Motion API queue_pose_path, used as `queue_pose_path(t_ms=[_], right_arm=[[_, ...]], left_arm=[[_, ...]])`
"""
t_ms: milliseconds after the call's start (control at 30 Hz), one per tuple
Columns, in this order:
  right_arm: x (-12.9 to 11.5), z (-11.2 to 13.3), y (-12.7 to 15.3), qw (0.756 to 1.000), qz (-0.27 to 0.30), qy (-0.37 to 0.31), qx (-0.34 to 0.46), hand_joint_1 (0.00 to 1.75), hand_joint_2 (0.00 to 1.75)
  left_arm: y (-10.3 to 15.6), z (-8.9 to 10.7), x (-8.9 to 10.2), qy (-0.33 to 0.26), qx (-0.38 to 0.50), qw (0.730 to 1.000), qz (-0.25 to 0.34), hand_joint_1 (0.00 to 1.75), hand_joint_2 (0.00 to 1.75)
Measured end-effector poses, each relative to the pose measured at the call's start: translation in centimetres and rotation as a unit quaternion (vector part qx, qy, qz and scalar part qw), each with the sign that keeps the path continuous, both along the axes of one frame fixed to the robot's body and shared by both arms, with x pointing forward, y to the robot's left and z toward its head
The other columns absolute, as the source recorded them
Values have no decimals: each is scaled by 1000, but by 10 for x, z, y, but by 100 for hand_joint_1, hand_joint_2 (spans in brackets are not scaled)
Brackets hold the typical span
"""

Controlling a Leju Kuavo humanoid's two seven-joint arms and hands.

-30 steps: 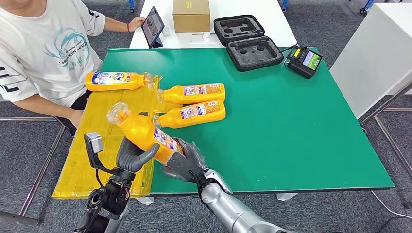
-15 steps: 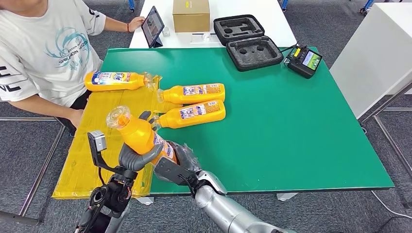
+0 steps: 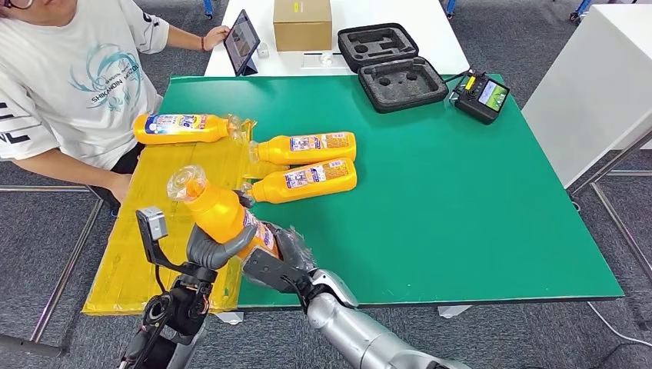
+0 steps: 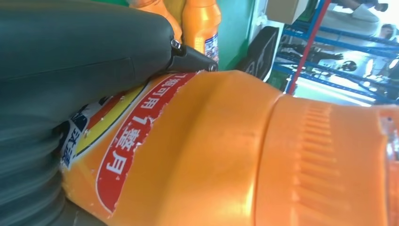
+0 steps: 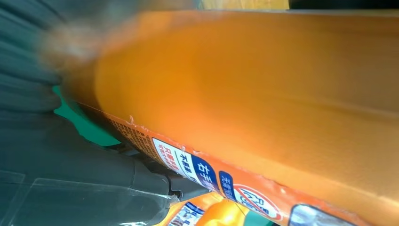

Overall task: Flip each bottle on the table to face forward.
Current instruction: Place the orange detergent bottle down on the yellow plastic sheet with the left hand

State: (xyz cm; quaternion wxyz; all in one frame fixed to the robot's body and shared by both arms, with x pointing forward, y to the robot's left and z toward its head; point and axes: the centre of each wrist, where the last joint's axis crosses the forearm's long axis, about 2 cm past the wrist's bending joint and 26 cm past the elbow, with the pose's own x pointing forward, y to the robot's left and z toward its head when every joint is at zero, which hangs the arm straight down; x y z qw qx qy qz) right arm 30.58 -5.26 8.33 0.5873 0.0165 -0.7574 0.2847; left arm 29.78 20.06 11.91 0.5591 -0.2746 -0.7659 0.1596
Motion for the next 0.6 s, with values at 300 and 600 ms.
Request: queue_pose_path(t_ms=[300,600], right_arm=[[2,2,0,999,13,-28,-16,0,0],[5,26,-3,988,-33,-150,19,0,0]], left_arm=[[5,5,0,-14,-2,999,32,175,175],[39,17,5,-73,95,970,211,175,175]])
